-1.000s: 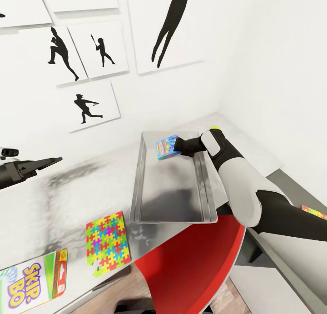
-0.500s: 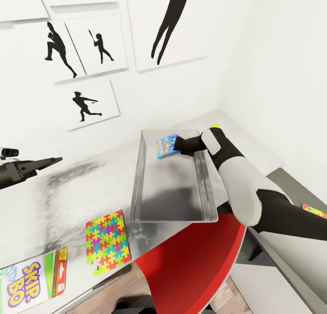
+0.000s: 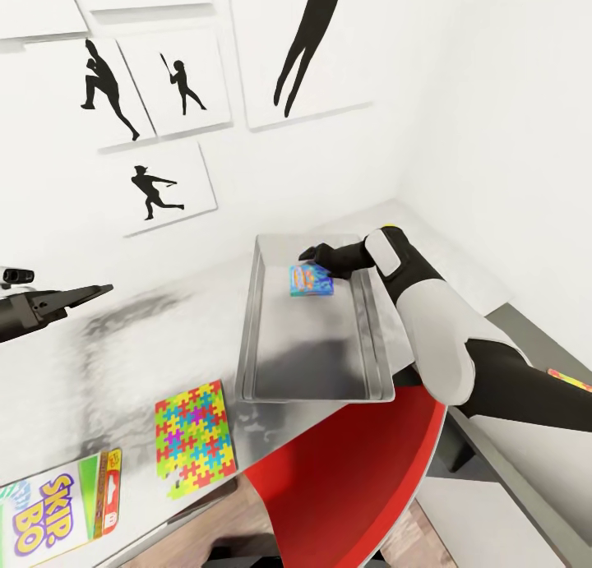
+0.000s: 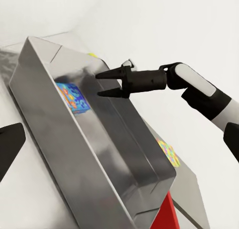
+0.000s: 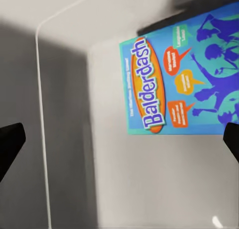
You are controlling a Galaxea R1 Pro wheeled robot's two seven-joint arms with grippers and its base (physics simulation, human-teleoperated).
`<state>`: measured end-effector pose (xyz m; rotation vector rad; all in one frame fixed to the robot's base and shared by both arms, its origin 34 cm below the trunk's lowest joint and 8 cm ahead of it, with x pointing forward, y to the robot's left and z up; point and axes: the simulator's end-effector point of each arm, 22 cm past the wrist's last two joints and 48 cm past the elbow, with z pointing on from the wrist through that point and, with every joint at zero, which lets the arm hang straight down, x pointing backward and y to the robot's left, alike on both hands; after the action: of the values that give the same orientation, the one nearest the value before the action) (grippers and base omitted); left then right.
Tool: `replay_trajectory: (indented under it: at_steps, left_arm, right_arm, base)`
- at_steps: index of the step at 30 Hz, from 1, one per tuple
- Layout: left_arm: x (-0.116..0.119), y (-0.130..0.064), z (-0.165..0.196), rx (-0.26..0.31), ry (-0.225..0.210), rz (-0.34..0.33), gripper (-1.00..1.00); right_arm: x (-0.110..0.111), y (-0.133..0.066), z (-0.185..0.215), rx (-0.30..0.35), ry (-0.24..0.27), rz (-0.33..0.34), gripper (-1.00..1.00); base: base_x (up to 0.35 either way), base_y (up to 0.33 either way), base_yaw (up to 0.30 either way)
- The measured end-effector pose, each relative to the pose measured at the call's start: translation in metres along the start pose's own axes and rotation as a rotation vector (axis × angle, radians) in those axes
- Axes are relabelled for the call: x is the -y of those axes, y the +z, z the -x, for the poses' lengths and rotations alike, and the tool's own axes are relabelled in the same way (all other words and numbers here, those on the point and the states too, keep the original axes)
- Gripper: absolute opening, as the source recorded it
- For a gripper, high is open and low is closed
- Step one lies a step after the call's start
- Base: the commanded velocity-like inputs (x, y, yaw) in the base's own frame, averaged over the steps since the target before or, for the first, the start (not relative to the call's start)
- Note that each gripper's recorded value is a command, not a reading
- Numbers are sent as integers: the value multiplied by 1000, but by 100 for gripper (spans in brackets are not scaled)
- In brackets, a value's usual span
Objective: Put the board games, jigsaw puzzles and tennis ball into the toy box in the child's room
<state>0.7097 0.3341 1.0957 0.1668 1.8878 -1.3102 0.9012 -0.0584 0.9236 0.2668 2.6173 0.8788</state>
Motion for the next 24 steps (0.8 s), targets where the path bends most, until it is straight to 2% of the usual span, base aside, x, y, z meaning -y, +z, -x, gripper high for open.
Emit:
replay_trajectory:
  at_steps: [9, 15, 20, 23, 24]
  left_arm:
    - [0, 0, 0, -1, 0, 0, 100]
    - [3, 0, 2, 1, 4, -3, 100]
    - [7, -1, 3, 4, 9, -6, 100]
    - [9, -1, 5, 5, 13, -8, 100]
    - [10, -1, 5, 5, 15, -8, 100]
  right_arm:
    - [-1, -1, -1, -7, 0, 2, 100]
    - [-6, -7, 6, 12, -8, 8, 100]
    - [-23, -30, 30, 65, -42, 30, 100]
    - [-37, -52, 44, 88, -70, 50, 100]
    - [-44, -63, 53, 114, -83, 60, 100]
  base:
    - [-14, 0, 0]
    - [-148, -20, 0]
    - [-113, -76, 0]
    - [-28, -52, 0]
    - [-12, -22, 0]
